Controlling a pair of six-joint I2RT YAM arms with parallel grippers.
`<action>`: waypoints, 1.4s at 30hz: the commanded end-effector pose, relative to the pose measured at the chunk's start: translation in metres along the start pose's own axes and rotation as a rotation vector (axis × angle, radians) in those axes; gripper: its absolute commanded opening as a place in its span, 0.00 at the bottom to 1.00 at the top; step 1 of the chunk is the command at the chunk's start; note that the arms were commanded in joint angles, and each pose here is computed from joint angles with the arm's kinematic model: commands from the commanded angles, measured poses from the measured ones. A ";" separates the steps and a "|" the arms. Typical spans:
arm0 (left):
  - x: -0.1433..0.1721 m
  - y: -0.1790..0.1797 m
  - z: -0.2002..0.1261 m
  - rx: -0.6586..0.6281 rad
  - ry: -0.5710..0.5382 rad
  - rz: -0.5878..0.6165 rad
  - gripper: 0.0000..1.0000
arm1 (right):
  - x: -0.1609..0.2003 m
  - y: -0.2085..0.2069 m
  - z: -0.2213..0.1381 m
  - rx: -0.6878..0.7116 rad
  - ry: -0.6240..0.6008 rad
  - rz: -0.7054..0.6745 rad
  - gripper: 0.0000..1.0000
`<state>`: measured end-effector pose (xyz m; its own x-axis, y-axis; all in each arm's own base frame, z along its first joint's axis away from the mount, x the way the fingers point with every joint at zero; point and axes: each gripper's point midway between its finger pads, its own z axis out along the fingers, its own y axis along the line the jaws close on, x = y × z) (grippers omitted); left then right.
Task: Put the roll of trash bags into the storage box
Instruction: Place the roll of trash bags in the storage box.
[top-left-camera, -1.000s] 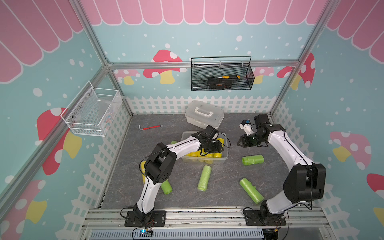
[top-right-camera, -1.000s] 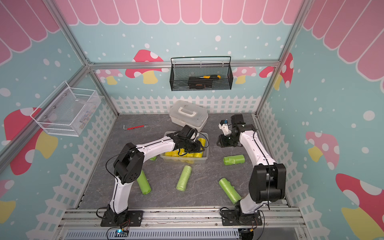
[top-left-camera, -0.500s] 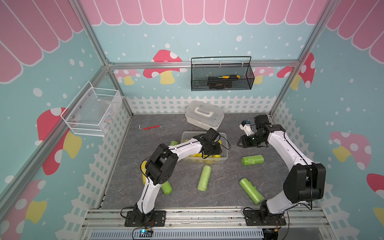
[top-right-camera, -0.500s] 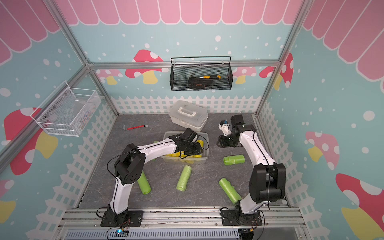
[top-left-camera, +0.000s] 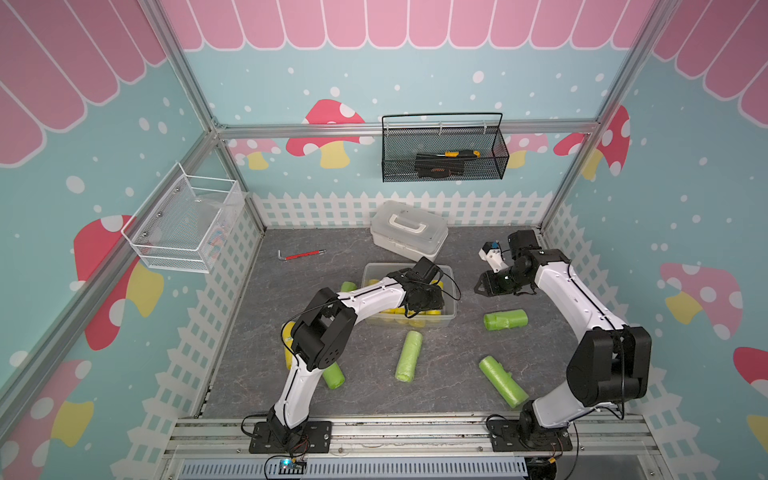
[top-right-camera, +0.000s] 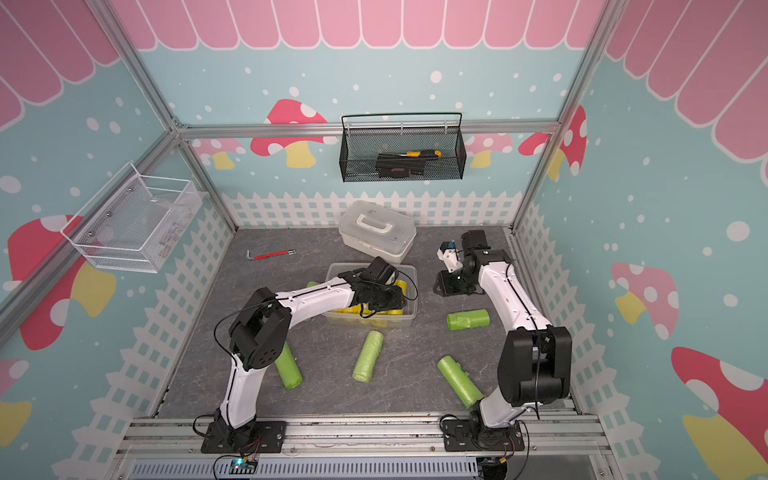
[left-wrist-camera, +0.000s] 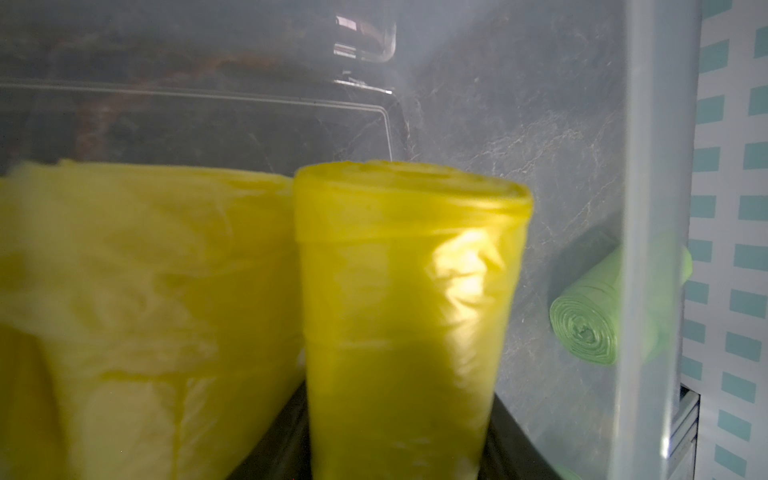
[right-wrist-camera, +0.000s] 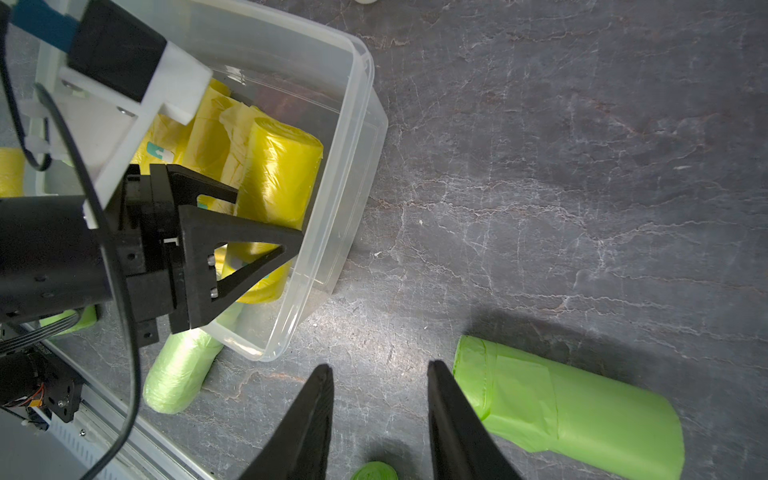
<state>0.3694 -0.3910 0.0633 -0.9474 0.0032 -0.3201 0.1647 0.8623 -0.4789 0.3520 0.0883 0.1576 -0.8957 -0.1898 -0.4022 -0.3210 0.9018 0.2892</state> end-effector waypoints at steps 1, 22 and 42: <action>0.001 0.009 -0.007 -0.070 -0.005 0.009 0.53 | 0.007 -0.001 -0.004 0.007 0.010 -0.003 0.40; -0.018 -0.028 -0.041 0.008 -0.080 0.072 0.52 | 0.007 -0.001 -0.002 0.004 0.015 -0.001 0.40; 0.006 -0.039 0.014 0.097 0.040 0.021 0.27 | 0.010 -0.002 -0.001 0.009 0.019 -0.001 0.39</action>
<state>0.3631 -0.4194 0.0710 -0.9504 0.0417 -0.3081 0.2069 0.8245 -0.5266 0.3507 0.0880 0.1558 -0.8982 -0.1901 -0.3963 -0.3190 0.9022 0.2904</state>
